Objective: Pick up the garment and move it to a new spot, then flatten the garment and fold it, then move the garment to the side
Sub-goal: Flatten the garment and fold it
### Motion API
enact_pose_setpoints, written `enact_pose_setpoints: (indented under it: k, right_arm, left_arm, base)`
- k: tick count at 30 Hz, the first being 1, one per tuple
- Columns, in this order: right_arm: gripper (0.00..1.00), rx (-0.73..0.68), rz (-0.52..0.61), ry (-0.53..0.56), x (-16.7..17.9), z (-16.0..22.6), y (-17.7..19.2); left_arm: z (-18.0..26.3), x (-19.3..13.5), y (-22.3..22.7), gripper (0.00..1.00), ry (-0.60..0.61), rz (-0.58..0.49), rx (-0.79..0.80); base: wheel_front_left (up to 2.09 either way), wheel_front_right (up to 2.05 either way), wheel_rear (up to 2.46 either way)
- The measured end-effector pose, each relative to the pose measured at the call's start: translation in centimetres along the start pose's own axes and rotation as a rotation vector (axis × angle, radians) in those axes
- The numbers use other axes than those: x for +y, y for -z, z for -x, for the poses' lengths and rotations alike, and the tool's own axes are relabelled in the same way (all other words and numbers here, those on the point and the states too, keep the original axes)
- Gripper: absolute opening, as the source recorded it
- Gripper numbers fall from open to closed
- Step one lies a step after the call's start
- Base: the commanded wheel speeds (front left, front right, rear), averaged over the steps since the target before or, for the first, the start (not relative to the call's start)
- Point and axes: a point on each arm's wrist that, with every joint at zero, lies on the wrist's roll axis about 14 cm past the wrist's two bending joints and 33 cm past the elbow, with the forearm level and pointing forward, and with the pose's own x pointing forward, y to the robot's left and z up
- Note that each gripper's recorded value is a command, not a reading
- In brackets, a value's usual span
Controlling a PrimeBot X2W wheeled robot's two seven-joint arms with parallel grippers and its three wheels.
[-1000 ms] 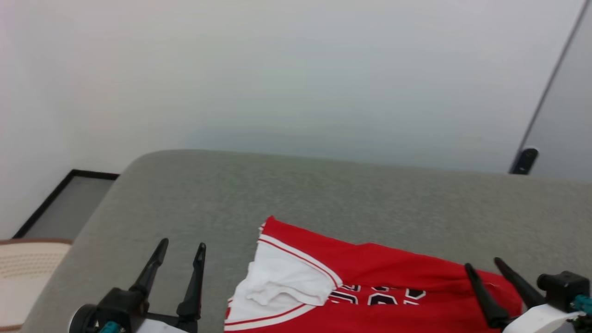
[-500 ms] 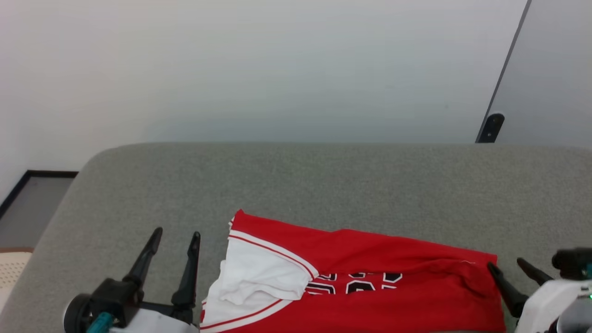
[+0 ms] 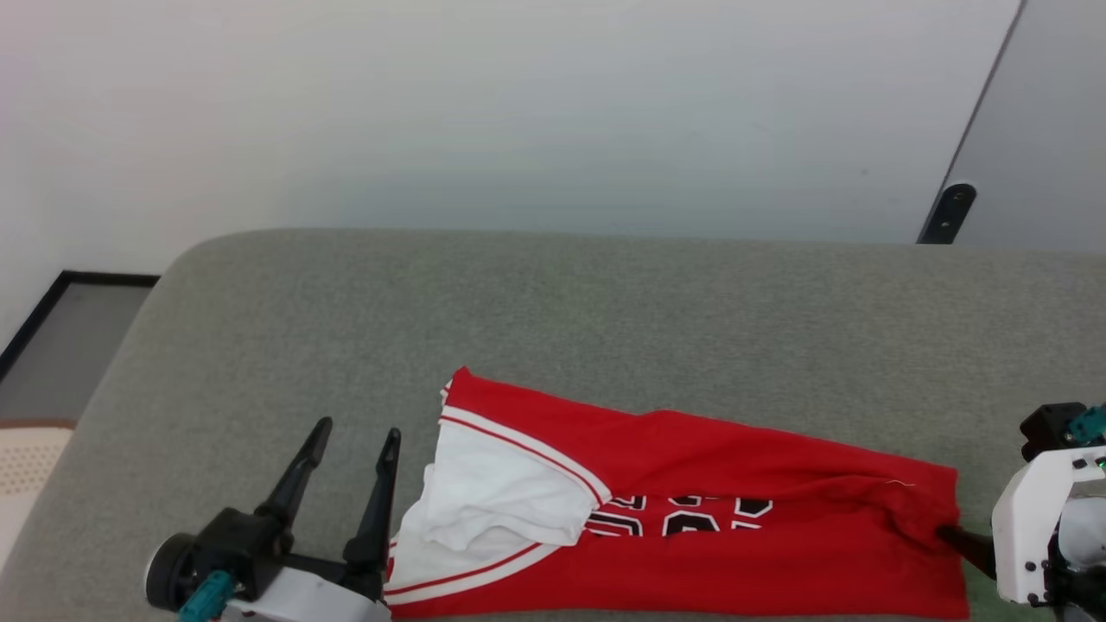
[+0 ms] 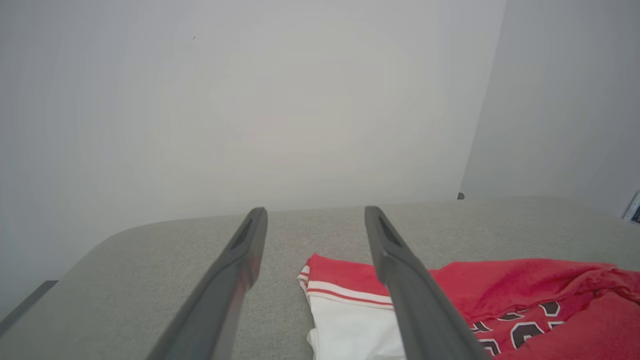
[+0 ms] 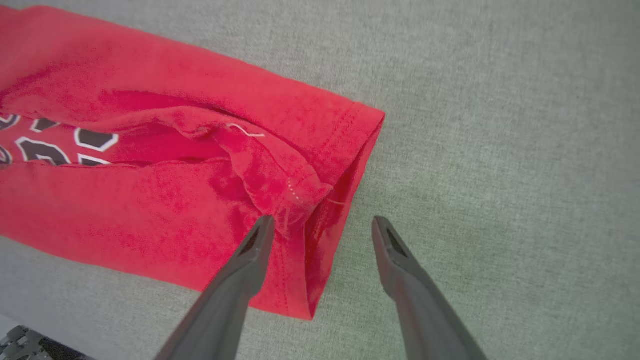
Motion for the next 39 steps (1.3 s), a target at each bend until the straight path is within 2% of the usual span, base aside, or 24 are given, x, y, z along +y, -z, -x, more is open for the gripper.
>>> enact_pose_setpoints:
  k: [11,20,21,22,32,39]
  right_arm:
    - [1.00,0.243,0.003,-0.020,2.2,-3.7,2.8]
    - [1.00,0.295,0.015,-0.001,2.2,-6.2,2.7]
    - [0.61,0.295,0.016,-0.005,2.4,-6.4,2.5]
    - [0.00,0.290,0.019,-0.006,2.5,-6.6,2.4]
    - [0.00,0.247,-0.003,-0.008,2.2,-6.5,1.0]
    - [0.00,0.208,-0.002,0.020,0.8,-5.8,0.2]
  left_arm:
    - [0.0,0.8,1.2,1.00,-0.023,0.019,0.037]
    - [-0.8,1.5,2.3,1.00,-0.045,0.044,0.062]
    - [-0.8,1.7,2.3,1.00,-0.050,0.043,0.065]
    - [-0.7,1.8,2.5,1.00,-0.054,0.044,0.070]
    - [-0.3,2.6,2.5,1.00,-0.078,0.060,0.072]
    - [-0.4,2.7,2.4,1.00,-0.079,0.063,0.070]
  base:
    - [0.00,0.00,0.00]
    - [0.00,0.00,0.00]
    - [0.00,0.00,0.00]
    - [0.00,0.00,0.00]
    - [0.00,0.00,0.00]
    - [0.00,0.00,0.00]
